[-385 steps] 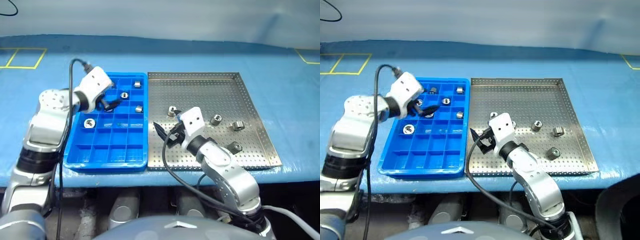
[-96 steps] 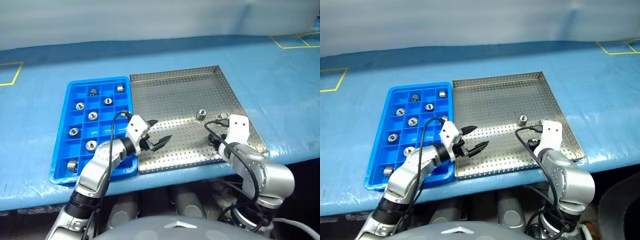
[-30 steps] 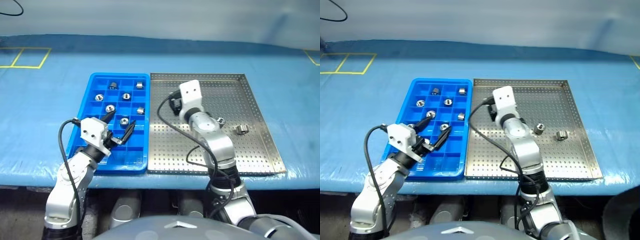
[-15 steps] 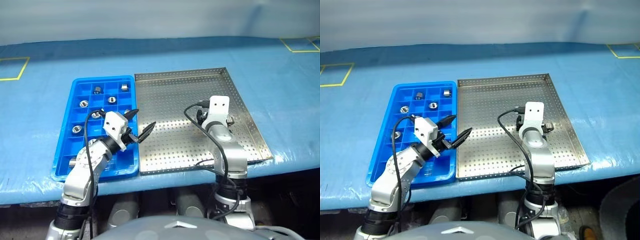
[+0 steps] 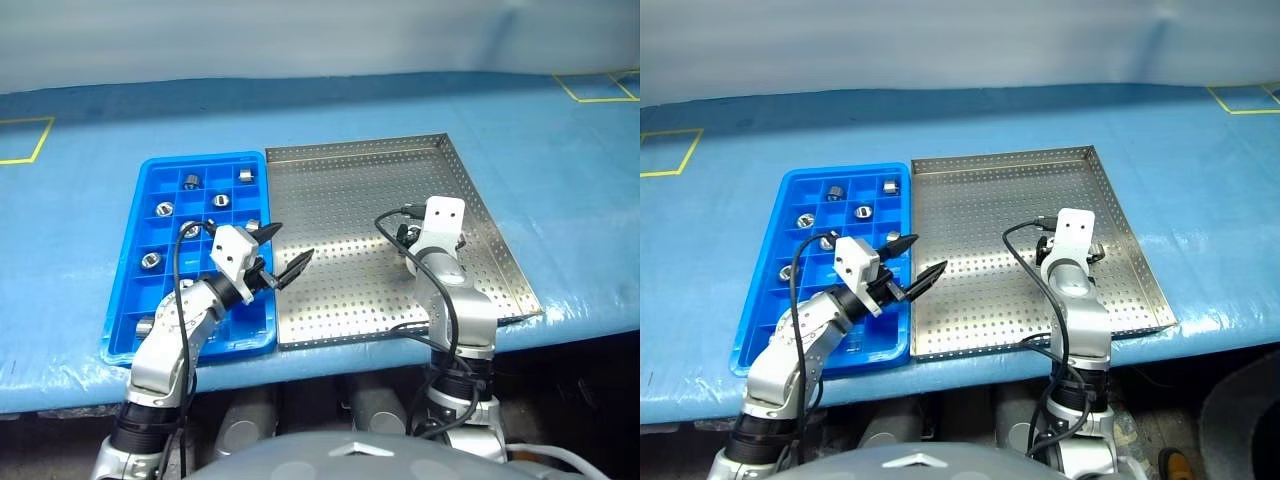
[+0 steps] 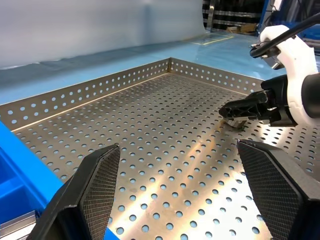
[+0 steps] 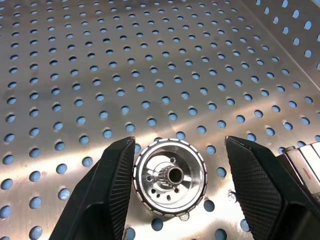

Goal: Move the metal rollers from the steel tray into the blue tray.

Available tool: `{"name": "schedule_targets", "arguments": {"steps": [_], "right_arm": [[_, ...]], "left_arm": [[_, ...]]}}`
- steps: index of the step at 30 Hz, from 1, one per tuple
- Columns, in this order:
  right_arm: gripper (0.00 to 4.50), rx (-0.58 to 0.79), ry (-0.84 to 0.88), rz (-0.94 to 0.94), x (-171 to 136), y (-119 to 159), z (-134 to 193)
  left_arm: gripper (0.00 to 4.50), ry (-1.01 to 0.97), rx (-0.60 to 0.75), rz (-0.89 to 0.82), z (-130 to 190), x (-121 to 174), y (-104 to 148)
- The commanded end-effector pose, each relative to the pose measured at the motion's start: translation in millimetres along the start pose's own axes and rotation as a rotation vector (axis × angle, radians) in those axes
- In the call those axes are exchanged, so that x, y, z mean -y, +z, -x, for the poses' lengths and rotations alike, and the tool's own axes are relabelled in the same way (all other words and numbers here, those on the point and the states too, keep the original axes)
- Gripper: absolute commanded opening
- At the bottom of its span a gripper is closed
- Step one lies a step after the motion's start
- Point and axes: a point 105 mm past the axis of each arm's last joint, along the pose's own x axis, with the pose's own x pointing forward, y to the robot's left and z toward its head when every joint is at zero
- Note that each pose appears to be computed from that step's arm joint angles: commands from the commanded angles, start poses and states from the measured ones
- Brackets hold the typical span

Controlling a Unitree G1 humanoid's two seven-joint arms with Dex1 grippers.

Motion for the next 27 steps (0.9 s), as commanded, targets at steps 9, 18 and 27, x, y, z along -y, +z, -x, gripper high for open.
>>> {"name": "schedule_targets", "arguments": {"steps": [9, 18, 27], "right_arm": [[1.7, 0.018, 0.041, -0.021, -9, 5, 3], [1.71, 0.182, 0.334, 0.046, -67, 54, 33], [1.71, 0.235, 0.805, 0.176, -165, 65, 88]], "left_arm": [[4.12, -0.041, 0.0, -0.011, 1, 5, 1], [4.12, 0.032, 0.044, -0.061, 18, -2, 11], [4.12, 0.205, 0.074, -0.092, 70, -9, 15]]}}
